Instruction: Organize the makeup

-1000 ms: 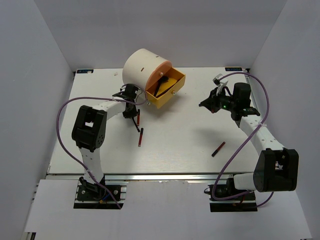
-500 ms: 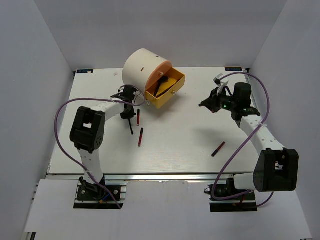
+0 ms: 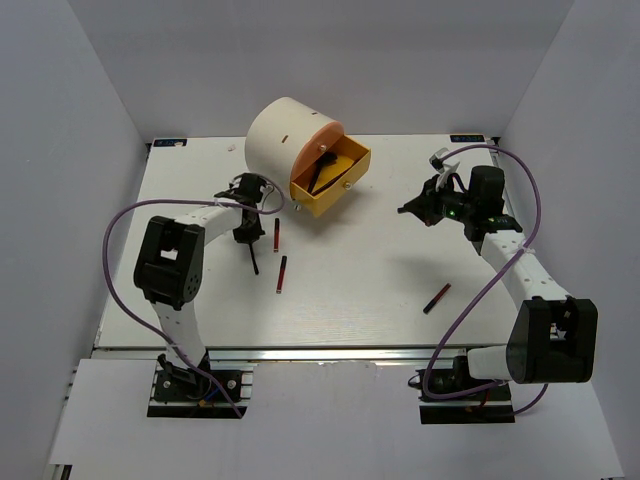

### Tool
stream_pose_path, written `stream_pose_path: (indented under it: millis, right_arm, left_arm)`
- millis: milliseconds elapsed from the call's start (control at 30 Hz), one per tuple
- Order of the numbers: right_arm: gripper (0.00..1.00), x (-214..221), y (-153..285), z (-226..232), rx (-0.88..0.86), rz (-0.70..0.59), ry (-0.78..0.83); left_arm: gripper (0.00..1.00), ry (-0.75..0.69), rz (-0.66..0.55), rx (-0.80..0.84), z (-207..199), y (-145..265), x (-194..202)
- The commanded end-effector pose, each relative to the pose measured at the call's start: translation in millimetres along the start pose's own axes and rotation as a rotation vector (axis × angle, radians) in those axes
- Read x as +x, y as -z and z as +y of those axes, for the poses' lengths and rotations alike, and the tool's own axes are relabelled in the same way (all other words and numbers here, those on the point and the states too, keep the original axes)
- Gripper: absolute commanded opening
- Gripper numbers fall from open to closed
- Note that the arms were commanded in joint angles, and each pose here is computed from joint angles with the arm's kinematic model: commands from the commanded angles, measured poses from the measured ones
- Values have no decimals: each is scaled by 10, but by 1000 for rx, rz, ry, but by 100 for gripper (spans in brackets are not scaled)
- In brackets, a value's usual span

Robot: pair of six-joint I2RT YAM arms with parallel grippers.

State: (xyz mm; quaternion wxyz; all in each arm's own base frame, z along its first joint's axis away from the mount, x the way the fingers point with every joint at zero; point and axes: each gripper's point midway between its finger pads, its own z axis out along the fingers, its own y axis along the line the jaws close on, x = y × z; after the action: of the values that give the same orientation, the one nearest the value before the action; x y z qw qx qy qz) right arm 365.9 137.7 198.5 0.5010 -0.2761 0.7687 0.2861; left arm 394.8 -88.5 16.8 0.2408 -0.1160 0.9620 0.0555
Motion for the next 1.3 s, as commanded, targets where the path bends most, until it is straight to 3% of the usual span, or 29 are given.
stream_pose_path:
  millis: [0,400,467,633,767,1000,1100,1267]
  right_arm:
    - [2,-104,67,24,4,-36,25]
    - [2,-108,51,20,-4,-36,18]
    - [2,-122,48,26,-7,-37,18]
    - [2,-134,46,19,-11,-35,20]
    - [2,-143,39,32,-21,-36,17]
    - [2,-175,64,57,-25,-45,29]
    - [2,-196,75,70,-28,-51,39]
    - [2,-212,73,66,-28,-54,41]
  left_arm:
    - [0,-15,58,3,142,225,146]
    - [0,31,-217,352,-150,1304,-323]
    - [0,18,-327,454,-275,1643,-497]
    - [0,-149,-599,646,-832,2661,-844]
    - [0,-284,-679,739,-1392,3030,-1014]
    - [0,-471,-803,732,-1994,3155,-1460]
    - [0,-615,-809,664,-2262,2885,-1535]
    - [0,-693,-848,575,-2423,2740,-1637]
